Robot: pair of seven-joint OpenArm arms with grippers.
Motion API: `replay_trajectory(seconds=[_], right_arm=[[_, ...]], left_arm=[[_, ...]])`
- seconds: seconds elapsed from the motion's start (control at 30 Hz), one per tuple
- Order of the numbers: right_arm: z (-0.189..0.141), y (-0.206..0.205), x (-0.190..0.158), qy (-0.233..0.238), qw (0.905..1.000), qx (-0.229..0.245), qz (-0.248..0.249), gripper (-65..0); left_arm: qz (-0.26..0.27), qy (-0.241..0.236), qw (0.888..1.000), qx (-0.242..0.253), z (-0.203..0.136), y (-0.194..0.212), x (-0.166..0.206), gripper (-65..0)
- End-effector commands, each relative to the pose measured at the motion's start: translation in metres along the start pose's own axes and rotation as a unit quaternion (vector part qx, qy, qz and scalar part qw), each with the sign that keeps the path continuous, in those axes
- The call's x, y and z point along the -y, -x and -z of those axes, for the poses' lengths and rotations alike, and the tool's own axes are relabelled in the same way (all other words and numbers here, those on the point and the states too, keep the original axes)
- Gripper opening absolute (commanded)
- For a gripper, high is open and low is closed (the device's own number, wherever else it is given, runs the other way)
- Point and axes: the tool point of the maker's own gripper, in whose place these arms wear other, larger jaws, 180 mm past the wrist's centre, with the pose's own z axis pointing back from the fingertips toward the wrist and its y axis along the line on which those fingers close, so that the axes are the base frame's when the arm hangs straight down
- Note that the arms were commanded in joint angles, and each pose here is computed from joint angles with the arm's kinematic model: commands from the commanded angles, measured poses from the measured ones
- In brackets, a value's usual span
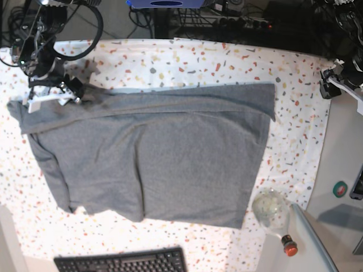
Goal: Layout the t-shirt on the table in an organized manner, then fold the t-shirt properly
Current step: 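Regrasp the folded shirt edge with both grippers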
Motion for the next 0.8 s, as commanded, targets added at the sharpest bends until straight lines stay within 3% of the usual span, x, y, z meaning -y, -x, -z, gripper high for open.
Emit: replay_trajectory(seconds=[0.0,0.17,0.47,0.53,0.57,0.6,0.77], right_arm=[[-0.002,-0.013,-0.008,-0.012,0.9997,0.019,-0.001,-35.0],[-0.001,-0.017,-0.014,-0.019,0.9996,0.023,0.000,-44.7],[0.005,-0.014,-0.015,-0.021,0.9997,0.014,0.005,-47.0],[0.005,-0.014,-0.016,-0.021,0.9997,0.015,0.004,-54.9],[0.004,-0.015,-0.016,-0.023,0.9996,0.016,0.004,-63.0],[0.004,-0.016,-0.017,-0.023,0.9996,0.017,0.003,-65.0],[0.005,-0.023,-0.032,-0.037,0.9993,0.009,0.002,-65.0]], left_arm=[[0.007,-0.001,1.000,0.012,-0.003,-0.008,-0.004,-22.4],[0.003,-0.001,1.000,0.006,-0.001,-0.004,-0.005,-22.4],[0.003,-0.001,1.000,0.006,-0.001,-0.004,-0.005,-22.4],[0.003,-0.001,1.000,0.006,-0.001,-0.004,-0.005,-22.4],[0.003,-0.001,1.000,0.006,-0.001,-0.004,-0.005,-22.4],[0.003,-0.001,1.000,0.006,-0.001,-0.004,-0.005,-22.4],[0.003,-0.001,1.000,0.006,-0.001,-0.004,-0.005,-22.4]])
